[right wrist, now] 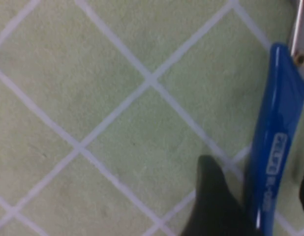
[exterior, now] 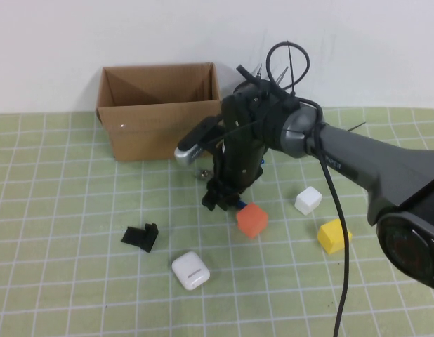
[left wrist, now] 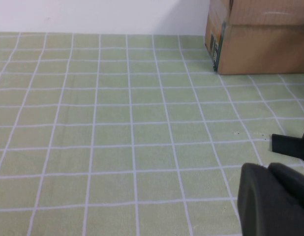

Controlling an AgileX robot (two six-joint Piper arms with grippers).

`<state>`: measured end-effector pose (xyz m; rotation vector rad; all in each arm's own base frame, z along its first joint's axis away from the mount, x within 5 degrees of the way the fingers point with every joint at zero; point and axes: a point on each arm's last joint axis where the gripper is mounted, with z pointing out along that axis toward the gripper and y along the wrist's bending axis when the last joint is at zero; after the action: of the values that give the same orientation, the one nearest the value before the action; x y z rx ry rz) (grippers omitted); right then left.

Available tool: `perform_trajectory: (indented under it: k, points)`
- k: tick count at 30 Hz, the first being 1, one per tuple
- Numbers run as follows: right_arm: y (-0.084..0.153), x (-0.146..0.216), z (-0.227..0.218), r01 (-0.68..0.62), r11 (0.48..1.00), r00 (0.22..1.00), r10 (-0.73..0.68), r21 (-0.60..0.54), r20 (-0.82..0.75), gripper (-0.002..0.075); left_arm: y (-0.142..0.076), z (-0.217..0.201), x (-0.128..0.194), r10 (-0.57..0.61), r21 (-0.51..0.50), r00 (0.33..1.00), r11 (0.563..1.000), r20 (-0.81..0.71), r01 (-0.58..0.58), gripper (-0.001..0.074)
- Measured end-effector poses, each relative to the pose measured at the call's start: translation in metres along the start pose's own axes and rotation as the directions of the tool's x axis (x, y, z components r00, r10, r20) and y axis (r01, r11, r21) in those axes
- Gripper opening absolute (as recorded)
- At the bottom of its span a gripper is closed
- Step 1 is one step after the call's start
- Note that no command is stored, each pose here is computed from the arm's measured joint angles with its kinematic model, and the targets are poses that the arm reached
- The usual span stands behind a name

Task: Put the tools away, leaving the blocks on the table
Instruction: Pick up the pliers from the table, then place the Pliers into the box

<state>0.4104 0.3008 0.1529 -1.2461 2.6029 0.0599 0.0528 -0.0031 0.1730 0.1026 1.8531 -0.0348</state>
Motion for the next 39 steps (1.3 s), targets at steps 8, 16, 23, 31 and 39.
perform_trajectory:
  k: [8,16,23,31,39]
  points:
    - [-0.002,-0.005,0.003,0.004,1.0,0.999,-0.005,0.019,0.042,0.0305,0.0,0.0,0.0,0.0,0.0,1.0,1.0,0.0,0.0,-0.0004]
    - [0.003,-0.005,0.009,-0.027,0.999,0.999,0.029,-0.045,0.045,0.012,0.0,0.0,0.0,0.0,0.0,1.0,1.0,0.0,0.0,-0.0004]
    - [0.02,0.005,-0.017,-0.024,0.996,0.999,0.028,-0.087,0.035,0.005,0.0,0.0,0.0,0.0,0.0,1.0,1.0,0.0,0.0,-0.0004]
    - [0.05,-0.008,-0.129,0.051,0.998,0.944,-0.038,-0.029,0.327,0.005,0.0,0.0,0.0,0.0,0.0,1.0,1.0,0.0,0.0,-0.0004]
    - [0.026,-0.055,-0.151,-0.114,0.992,0.555,0.019,0.053,0.832,0.005,0.0,0.0,0.0,0.0,0.0,1.0,1.0,0.0,0.0,-0.0004]
